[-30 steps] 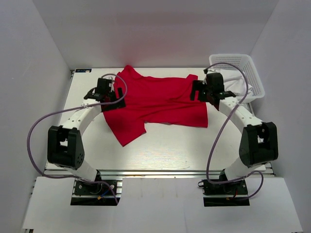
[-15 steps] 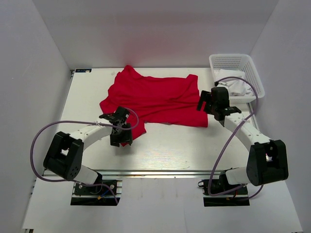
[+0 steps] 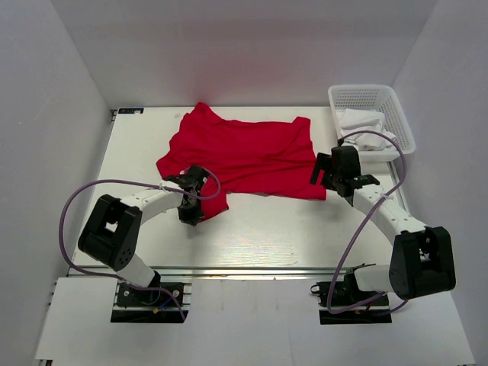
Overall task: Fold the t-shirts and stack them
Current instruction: Flatten out the tshirt
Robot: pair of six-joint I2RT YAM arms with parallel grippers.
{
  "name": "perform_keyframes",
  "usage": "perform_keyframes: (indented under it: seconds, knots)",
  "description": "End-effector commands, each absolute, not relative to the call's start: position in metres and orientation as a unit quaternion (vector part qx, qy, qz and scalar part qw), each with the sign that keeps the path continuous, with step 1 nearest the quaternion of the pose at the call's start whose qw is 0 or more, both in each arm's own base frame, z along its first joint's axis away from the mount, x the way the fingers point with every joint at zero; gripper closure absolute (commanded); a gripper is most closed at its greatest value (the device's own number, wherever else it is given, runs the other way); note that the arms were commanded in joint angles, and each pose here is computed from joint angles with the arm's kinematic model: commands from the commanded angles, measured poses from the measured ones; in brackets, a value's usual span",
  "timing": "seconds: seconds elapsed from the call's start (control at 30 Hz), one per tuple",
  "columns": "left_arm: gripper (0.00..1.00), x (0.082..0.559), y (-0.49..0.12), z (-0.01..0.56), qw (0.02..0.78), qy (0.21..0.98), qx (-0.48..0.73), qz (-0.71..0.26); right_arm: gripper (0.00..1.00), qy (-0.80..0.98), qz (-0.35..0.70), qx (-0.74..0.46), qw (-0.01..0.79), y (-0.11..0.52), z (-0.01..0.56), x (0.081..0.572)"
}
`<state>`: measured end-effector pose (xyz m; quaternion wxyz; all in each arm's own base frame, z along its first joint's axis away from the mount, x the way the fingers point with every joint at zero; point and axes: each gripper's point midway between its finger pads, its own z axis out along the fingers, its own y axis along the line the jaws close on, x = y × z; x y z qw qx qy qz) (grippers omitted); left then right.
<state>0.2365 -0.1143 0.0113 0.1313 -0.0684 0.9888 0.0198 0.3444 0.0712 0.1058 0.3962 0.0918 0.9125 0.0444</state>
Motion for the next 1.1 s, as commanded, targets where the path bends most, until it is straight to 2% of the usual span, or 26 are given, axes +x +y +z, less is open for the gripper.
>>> perform_keyframes:
  seconds: [0.0, 0.03, 0.2, 0.27, 0.3, 0.37, 0.6, 0.73, 1.07]
  knots:
    - [0.96, 0.253, -0.114, 0.005, 0.154, 0.985, -0.065, 0.029, 0.1, 0.925, 0.031, 0.104, 0.364, 0.064, 0.092, 0.323]
    - [1.0, 0.252, -0.116, 0.005, 0.151, 0.986, -0.06, 0.024, 0.1, 0.928, 0.019, 0.108, 0.355, 0.059, 0.085, 0.318]
    - [1.0, 0.258, -0.116, 0.01, 0.172, 0.983, -0.052, 0.019, 0.1, 0.934, -0.012, 0.137, 0.331, 0.045, 0.066, 0.299]
    - [1.0, 0.262, -0.118, 0.014, 0.182, 0.982, -0.049, 0.014, 0.13, 0.93, -0.029, 0.153, 0.332, 0.038, 0.063, 0.298]
    - [1.0, 0.259, -0.117, 0.014, 0.182, 0.982, -0.049, 0.014, 0.25, 0.93, -0.029, 0.158, 0.331, 0.039, 0.059, 0.301]
    - [1.0, 0.259, -0.116, 0.014, 0.182, 0.982, -0.043, 0.015, 0.32, 0.931, -0.021, 0.16, 0.327, 0.043, 0.056, 0.303]
    - [1.0, 0.262, -0.118, 0.014, 0.186, 0.981, -0.044, 0.012, 0.32, 0.931, 0.003, 0.167, 0.324, 0.056, 0.044, 0.325]
    - [1.0, 0.264, -0.121, 0.017, 0.193, 0.98, -0.044, 0.003, 0.4, 0.926, 0.017, 0.174, 0.334, 0.063, 0.04, 0.339]
    - [1.0, 0.274, -0.12, 0.026, 0.203, 0.978, -0.032, 0.012, 0.42, 0.925, 0.034, 0.184, 0.33, 0.071, 0.031, 0.351]
